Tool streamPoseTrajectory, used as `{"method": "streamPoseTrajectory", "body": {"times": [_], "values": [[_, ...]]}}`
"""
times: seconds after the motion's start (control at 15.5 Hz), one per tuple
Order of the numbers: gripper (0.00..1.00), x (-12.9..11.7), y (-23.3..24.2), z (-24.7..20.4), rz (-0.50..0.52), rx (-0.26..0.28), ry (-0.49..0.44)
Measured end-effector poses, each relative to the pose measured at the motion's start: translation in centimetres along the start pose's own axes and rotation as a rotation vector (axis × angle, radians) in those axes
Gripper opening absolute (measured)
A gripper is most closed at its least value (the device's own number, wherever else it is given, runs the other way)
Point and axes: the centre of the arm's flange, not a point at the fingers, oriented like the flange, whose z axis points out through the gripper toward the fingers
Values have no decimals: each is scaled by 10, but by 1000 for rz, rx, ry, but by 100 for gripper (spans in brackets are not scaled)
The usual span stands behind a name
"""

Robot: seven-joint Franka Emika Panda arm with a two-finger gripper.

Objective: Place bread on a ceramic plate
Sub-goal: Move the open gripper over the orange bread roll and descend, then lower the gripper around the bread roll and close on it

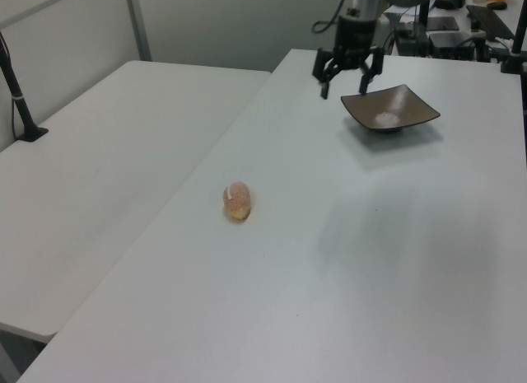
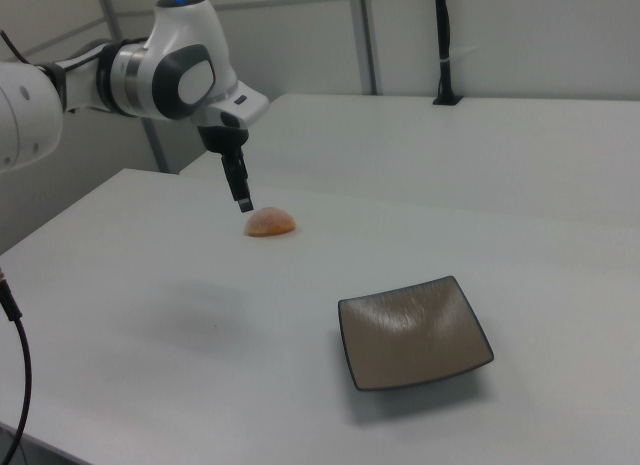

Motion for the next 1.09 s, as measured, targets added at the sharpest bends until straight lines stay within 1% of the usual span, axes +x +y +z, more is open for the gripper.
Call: {"method": "streamPoseTrajectory", "body": {"times": [0.19, 0.32, 0.45, 0.58, 0.77, 0.97, 1.09], "values": [[100, -18, -37, 23, 105, 66, 19], [100, -24, -61, 42, 152, 86, 26], [100, -22, -83, 61, 172, 98, 39], [100, -21, -105, 84, 166, 121, 65], [100, -25, -125, 117, 127, 155, 117], [100, -35, -141, 151, 85, 161, 154], [100, -37, -149, 170, 80, 159, 173]]}}
